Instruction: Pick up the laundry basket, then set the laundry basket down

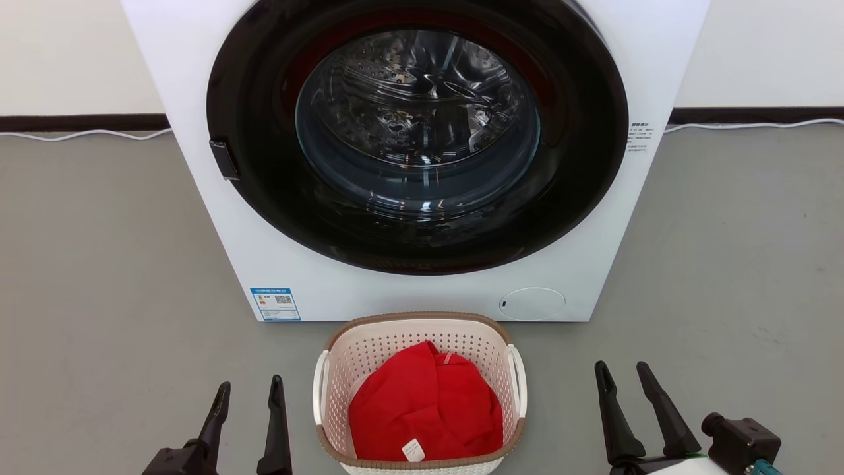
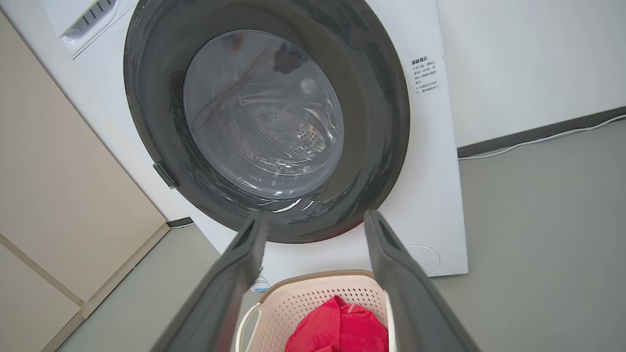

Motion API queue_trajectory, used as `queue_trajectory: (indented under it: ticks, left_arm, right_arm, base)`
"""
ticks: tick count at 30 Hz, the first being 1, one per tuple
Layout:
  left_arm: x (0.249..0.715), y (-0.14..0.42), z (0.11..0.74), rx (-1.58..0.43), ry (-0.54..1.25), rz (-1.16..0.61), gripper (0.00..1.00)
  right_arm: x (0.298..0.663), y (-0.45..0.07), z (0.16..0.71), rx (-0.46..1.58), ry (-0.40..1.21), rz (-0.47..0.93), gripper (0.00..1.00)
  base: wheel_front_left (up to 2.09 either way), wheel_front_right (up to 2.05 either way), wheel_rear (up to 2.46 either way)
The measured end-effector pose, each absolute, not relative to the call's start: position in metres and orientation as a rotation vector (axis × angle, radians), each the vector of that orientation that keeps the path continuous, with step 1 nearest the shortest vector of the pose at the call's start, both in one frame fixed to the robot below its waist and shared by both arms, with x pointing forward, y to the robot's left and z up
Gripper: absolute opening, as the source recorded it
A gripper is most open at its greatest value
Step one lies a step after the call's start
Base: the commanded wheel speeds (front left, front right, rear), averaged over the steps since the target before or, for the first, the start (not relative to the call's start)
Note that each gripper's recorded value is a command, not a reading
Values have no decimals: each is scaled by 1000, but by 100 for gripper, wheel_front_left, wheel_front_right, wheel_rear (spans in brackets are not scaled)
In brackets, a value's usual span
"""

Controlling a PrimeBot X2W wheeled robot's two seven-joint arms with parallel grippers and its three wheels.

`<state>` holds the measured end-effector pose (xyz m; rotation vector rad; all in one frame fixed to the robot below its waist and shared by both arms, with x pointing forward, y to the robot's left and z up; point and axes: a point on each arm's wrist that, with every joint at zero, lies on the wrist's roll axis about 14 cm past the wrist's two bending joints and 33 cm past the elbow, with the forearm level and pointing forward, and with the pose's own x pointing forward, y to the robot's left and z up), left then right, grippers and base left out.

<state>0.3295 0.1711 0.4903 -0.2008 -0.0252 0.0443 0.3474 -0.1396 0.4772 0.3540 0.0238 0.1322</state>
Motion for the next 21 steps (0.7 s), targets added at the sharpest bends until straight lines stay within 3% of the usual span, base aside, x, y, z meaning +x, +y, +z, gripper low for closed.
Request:
queue_trajectory:
  ticks: [10,11,21]
  left_arm:
    - [329,171,488,-185,-18,43,100]
    - [329,171,487,-185,-15,43,0]
    - [322,169,457,-225,87,58,0]
  right_arm:
    - [348,-140,476,354,26,130,100]
    - [348,-140,476,354,28,130,0]
    - [336,-144,446,384,125,97,0]
  base:
    - [0,0,0]
    - [0,0,0]
    - [0,0,0]
